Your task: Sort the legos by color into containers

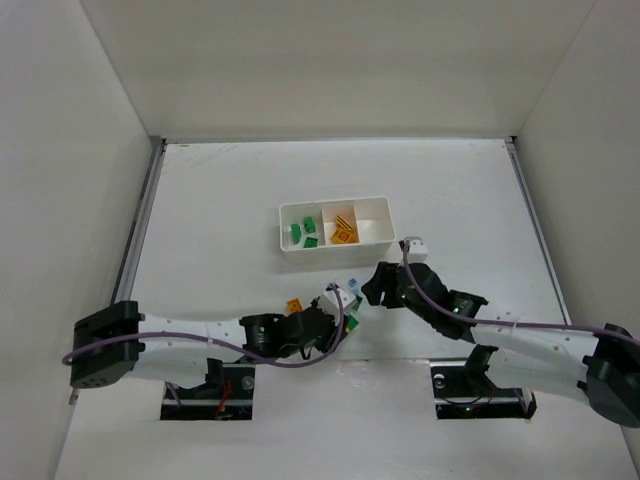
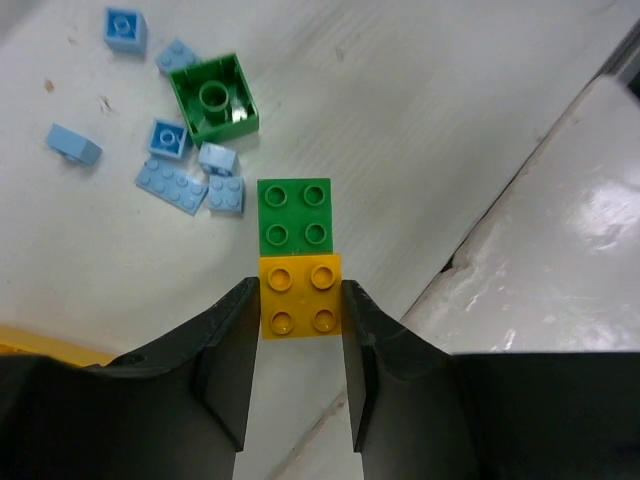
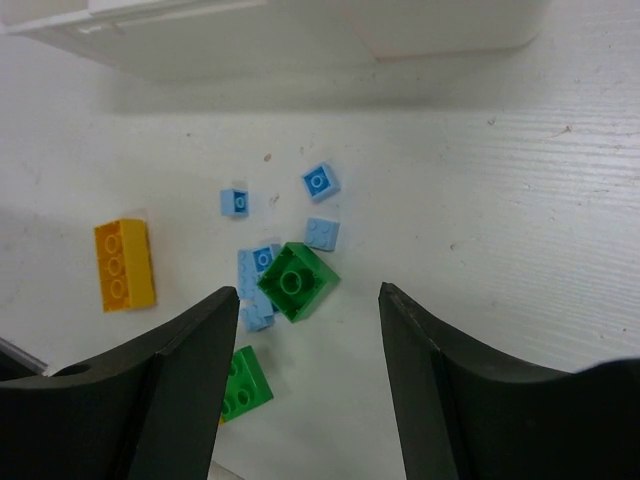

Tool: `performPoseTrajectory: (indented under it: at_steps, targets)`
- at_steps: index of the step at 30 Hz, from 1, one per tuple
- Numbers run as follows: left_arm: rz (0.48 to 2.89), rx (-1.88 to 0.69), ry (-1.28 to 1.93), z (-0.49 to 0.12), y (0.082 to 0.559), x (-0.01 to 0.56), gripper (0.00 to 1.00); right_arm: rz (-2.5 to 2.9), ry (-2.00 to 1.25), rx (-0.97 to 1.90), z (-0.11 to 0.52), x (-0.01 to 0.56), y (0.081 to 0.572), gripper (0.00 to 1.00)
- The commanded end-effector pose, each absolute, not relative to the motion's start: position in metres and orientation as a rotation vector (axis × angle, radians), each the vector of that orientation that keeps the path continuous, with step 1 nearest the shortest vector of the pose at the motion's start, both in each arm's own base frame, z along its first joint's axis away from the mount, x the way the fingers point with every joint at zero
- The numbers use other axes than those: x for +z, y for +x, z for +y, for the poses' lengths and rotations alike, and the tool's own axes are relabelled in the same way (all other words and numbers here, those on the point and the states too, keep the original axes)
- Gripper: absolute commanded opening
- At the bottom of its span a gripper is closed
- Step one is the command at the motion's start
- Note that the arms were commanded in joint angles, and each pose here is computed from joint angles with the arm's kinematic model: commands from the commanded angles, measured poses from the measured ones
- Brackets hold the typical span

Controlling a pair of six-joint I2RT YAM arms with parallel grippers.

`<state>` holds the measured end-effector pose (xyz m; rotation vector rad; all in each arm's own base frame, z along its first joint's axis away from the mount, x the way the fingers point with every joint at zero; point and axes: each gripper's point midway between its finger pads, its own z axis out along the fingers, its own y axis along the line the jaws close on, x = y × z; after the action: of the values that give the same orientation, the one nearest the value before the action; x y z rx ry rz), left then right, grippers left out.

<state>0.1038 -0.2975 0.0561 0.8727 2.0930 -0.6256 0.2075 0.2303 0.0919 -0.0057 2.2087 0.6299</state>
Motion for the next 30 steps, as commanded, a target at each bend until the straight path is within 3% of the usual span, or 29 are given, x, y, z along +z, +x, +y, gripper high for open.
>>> performPoseTrajectory:
  at_steps: [1, 8, 18, 30]
  targets:
    - [1.99, -0.744, 0.78, -0.307, 0.111, 0.101, 0.13, 2.14, 0.023, 0.737, 0.237, 0.118, 0.207, 0.65]
    - [1.914, -0.89, 0.631, -0.291, 0.12, 0.138, 0.13, 2.057, -0.062, 1.048, 0.262, 0.161, 0.182, 0.67]
    - [1.891, -0.946, 0.591, -0.289, 0.122, 0.15, 0.13, 2.067, -0.09, 1.205, 0.283, 0.168, 0.173, 0.63]
    - [1.859, -0.971, 0.584, -0.291, 0.121, 0.159, 0.13, 2.101, -0.095, 1.291, 0.301, 0.16, 0.169, 0.42]
